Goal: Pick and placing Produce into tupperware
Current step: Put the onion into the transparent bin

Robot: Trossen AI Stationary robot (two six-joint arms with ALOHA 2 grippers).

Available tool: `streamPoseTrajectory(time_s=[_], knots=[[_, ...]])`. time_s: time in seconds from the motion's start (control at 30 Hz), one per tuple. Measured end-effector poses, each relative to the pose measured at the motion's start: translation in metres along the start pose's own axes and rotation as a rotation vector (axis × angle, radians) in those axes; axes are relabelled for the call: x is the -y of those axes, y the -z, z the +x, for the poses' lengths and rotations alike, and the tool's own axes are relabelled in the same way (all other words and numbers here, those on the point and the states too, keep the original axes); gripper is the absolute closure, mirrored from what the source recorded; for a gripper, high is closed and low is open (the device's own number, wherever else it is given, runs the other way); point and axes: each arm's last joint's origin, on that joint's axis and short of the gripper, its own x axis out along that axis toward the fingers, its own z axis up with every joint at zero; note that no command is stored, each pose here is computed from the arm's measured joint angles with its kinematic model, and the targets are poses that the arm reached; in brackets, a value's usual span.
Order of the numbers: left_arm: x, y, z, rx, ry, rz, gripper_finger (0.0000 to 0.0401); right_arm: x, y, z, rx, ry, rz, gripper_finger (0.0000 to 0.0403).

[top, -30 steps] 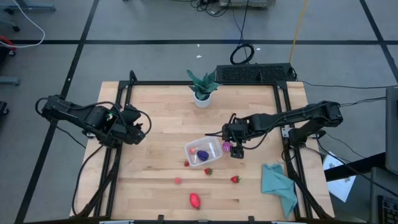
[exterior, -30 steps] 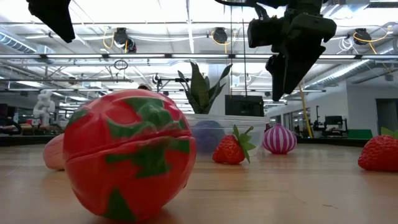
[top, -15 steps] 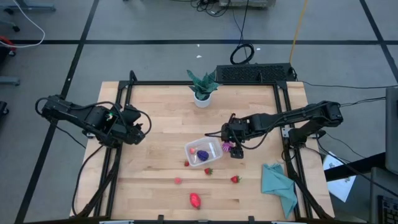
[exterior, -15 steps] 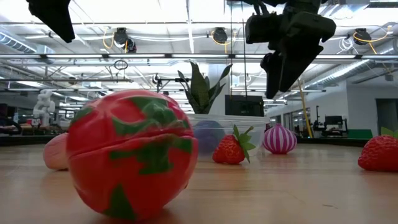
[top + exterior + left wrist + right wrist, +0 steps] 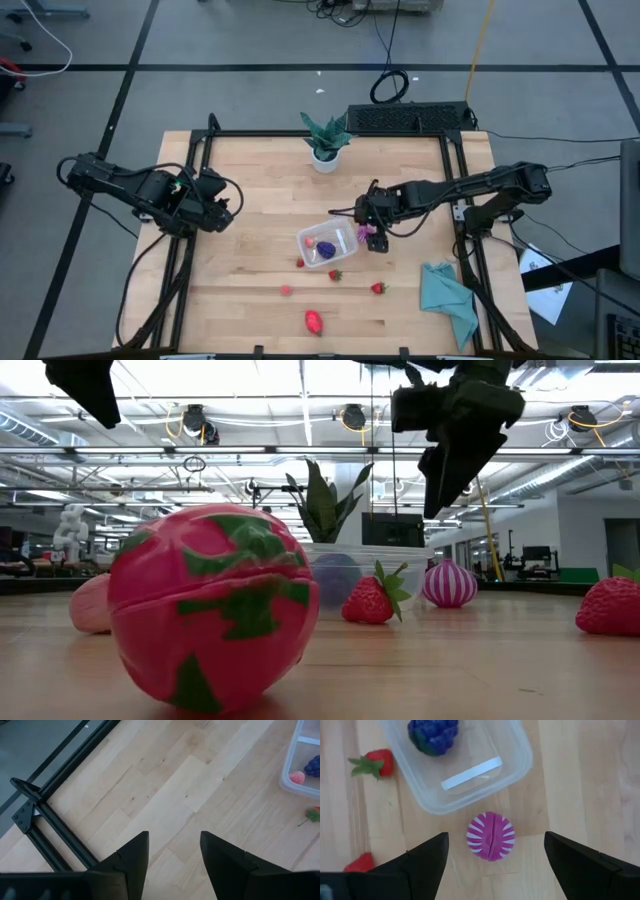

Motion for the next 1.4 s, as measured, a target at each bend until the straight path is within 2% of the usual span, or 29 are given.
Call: streamPoseTrajectory(time_s=[0.27, 0.53, 0.73, 1.03, 1.23, 1.4], knots=[[0.000, 0.000, 0.000, 0.000, 0.001, -0.001, 0.0217, 0.001, 0.000, 0.000, 0.008, 0.027, 0.165, 0.0083], [0.000, 0.000, 0.000, 0.001, 0.000, -0.001, 0.0217, 0.001, 0.002, 0.000, -0.012, 0.031, 0.165, 0.0083], [0.000, 0.000, 0.000, 0.003, 0.004, -0.004, 0.0217, 0.007, 0.018, 0.015, -0.078, 0.050, 0.174, 0.0083], [0.001, -0.001, 0.000, 0.010, 0.013, -0.011, 0.0217, 0.015, 0.028, 0.032, -0.062, 0.025, 0.193, 0.0083], [0.001, -0.001, 0.000, 0.010, 0.014, -0.011, 0.0217, 0.014, 0.028, 0.038, -0.028, -0.037, 0.194, 0.0083], [0.001, -0.001, 0.000, 0.010, 0.013, -0.008, 0.0217, 0.013, 0.026, 0.038, -0.010, -0.044, 0.191, 0.0083]])
